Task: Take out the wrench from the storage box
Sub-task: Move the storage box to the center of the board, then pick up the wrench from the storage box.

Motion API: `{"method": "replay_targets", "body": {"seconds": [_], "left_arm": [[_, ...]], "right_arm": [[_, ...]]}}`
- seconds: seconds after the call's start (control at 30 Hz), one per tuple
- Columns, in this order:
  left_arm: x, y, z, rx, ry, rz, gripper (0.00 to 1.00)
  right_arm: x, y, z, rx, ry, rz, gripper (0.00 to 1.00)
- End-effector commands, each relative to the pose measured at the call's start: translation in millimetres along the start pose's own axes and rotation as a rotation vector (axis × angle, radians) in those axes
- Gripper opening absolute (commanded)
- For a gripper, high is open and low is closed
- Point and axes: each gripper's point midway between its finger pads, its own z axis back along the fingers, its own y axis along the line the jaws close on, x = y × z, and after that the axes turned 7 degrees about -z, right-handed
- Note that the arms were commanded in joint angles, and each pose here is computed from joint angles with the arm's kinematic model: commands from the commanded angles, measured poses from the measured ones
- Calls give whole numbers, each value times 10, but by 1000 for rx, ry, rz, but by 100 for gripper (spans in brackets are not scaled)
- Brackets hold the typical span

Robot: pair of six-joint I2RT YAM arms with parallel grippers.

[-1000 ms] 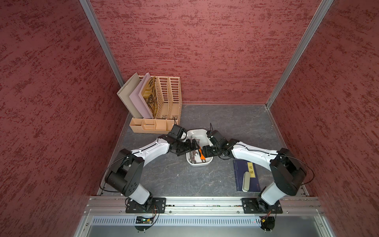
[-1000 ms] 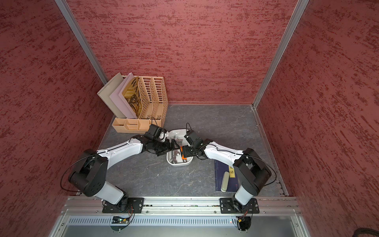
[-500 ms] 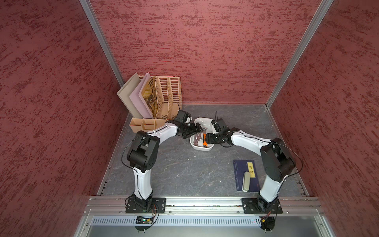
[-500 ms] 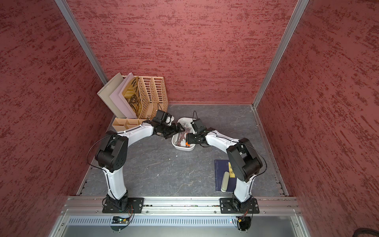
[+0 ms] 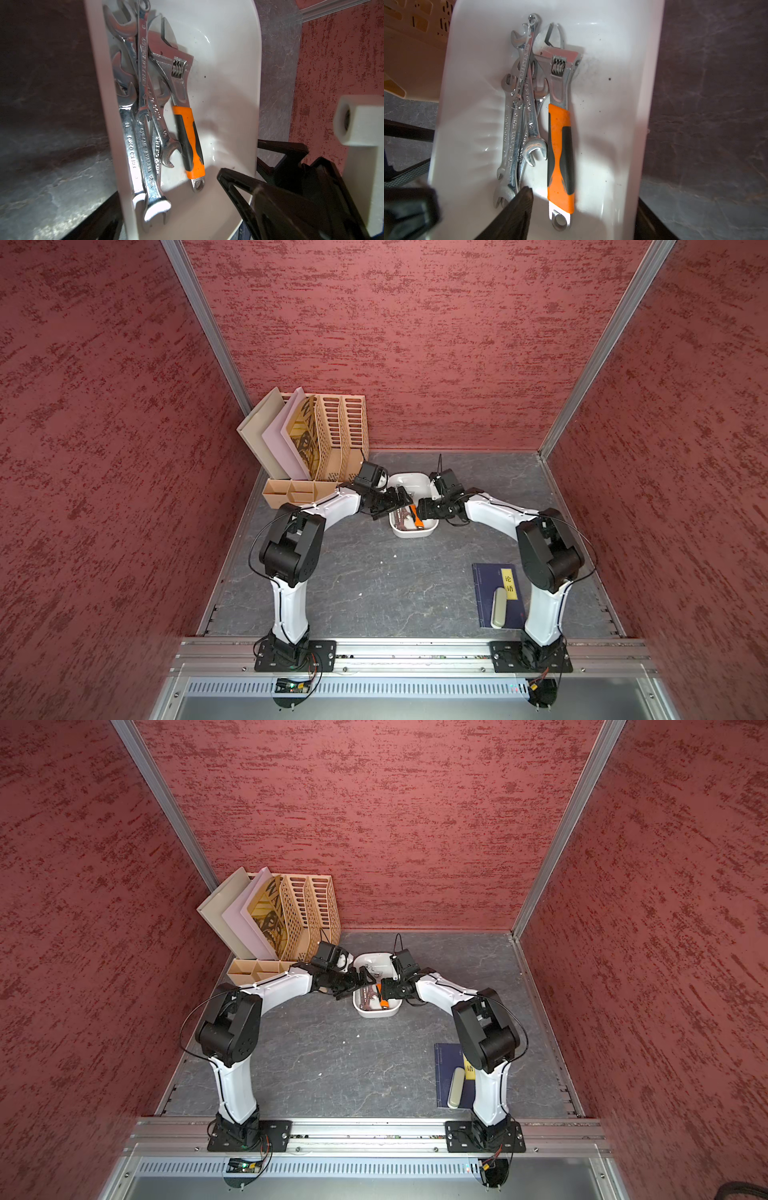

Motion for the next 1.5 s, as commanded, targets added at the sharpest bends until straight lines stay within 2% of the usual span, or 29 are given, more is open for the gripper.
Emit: {"method": "replay_targets", "body": {"seconds": [0.0,0.13,0.33,0.47,0.6,0.93,1.27,1.47], "left_arm": [[151,-204,91,-85,-53,-45,99],[253,-136,268,-17,-99,-53,100],[344,25,639,134,-149,-79,100],[353,101,709,129,-138,-55,100],[346,145,757,118,-111,-22,100],[151,311,839,211,-35,-37,98],[141,334,722,224,-13,-53,94],[83,384,691,231,-1,-49,94]], "right_arm": [[168,329,151,86,-35,76,71],[203,267,302,16,-15,107,74],[257,95,637,-176,95,135,76],[337,128,718,-208,144,160,77],[399,231,618,-198,180,168,75],[248,287,149,-229,328,211,56],[456,333,-291,-216,234,161,50],[444,242,-484,-246,229,165,46]]}}
